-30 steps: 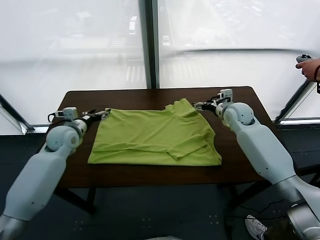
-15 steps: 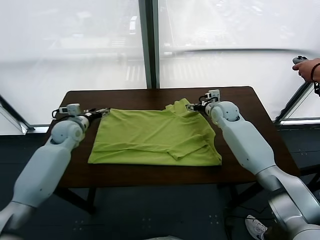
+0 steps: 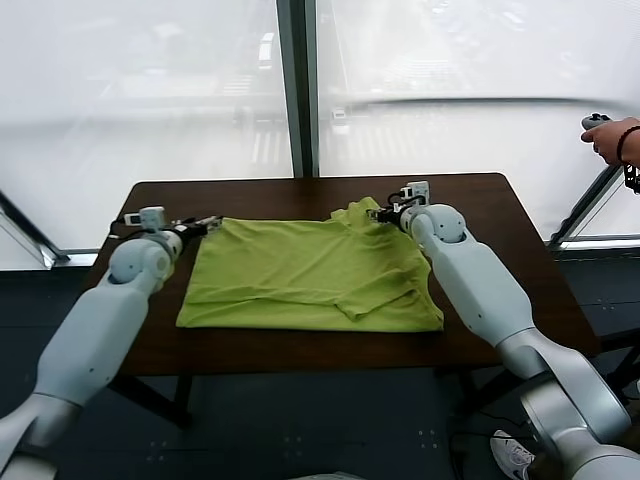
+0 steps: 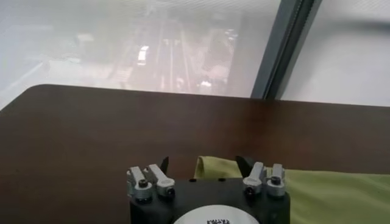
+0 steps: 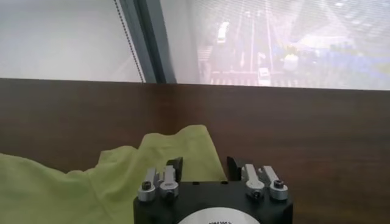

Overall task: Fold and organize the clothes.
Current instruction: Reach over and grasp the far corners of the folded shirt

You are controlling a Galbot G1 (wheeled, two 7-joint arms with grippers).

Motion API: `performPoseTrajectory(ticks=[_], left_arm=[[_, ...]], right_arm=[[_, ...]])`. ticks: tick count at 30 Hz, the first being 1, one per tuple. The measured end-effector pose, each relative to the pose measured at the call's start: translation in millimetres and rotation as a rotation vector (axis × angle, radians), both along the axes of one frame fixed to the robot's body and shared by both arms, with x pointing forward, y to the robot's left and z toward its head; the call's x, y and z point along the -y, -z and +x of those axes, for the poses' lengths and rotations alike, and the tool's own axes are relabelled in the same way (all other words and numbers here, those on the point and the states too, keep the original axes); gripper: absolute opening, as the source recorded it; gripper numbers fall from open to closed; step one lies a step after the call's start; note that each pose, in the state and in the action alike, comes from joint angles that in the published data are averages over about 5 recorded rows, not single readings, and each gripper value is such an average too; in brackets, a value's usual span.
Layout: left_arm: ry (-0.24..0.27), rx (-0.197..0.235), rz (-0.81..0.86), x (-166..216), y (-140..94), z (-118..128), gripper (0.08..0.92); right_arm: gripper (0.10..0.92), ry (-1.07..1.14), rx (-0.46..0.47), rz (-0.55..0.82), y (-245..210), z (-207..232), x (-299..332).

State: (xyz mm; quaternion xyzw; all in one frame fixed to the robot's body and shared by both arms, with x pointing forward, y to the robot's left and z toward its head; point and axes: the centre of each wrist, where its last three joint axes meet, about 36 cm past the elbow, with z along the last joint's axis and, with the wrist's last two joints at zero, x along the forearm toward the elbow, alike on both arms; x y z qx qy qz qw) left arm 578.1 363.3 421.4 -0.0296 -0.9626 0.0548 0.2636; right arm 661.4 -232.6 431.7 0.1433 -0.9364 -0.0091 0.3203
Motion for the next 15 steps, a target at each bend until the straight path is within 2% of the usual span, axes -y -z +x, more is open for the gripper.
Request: performPoseTrajectory(ticks=[4,7,12,15], left_arm=[[0.008,-0.001,-0.004,2.7,3.2,2.4,0.749],[0.012,-0.002,-0.006,3.7,5.3,3.8,0.673],[0.009,-0.004,-0.008,2.4,9.0,5.8,0.46],[0.006,-0.006,-0.009,1.3,11.1,6.9,0.395]], right_arm=[[0.285,0.0,0.0,0.001,1.0,-0.5,-0.2],[0.217,-0.001,0.001,0.002,1.9,-0.9,-0.9],[0.149,0.0,0.006,0.004,3.4,-1.6,-1.0],[0.141,0.0,0.012,0.008,4.3,-2.1,-0.4]])
